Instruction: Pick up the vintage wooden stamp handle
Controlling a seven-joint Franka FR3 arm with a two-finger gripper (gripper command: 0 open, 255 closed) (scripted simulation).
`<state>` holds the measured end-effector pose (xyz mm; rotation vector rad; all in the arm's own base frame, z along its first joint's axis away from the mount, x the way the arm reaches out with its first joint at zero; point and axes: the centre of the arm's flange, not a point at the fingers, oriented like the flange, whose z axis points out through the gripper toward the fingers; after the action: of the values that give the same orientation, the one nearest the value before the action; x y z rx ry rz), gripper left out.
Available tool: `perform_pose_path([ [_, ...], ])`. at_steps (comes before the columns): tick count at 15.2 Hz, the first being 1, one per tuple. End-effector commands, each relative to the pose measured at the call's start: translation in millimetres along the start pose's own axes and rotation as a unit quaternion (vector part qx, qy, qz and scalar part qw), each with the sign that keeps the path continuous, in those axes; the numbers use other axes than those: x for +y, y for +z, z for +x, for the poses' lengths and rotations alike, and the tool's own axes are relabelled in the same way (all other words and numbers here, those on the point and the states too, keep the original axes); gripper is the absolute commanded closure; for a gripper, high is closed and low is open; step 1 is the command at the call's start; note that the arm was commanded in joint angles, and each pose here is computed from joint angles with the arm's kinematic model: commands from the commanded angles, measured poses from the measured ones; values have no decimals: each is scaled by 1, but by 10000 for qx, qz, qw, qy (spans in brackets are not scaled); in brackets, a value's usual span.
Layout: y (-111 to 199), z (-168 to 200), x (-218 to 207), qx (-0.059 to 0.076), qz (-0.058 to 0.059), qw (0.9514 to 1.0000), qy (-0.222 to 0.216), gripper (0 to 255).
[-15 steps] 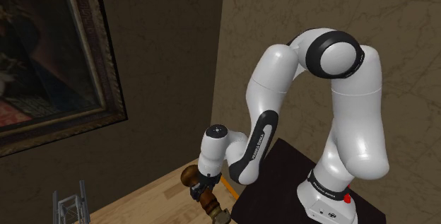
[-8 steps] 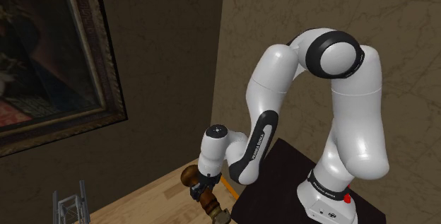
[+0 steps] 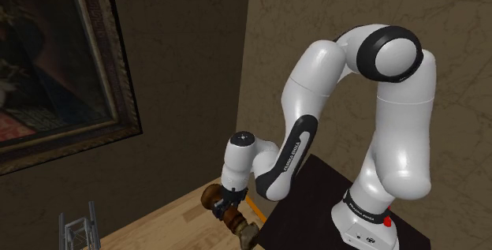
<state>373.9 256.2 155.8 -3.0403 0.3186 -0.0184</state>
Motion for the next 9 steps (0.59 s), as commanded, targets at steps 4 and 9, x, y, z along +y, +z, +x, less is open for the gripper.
perform_pose_path([
  [4, -28, -1, -2, 2, 0, 10000, -2, 255],
  [9, -50, -1, -4, 2, 0, 10000, -2, 255],
])
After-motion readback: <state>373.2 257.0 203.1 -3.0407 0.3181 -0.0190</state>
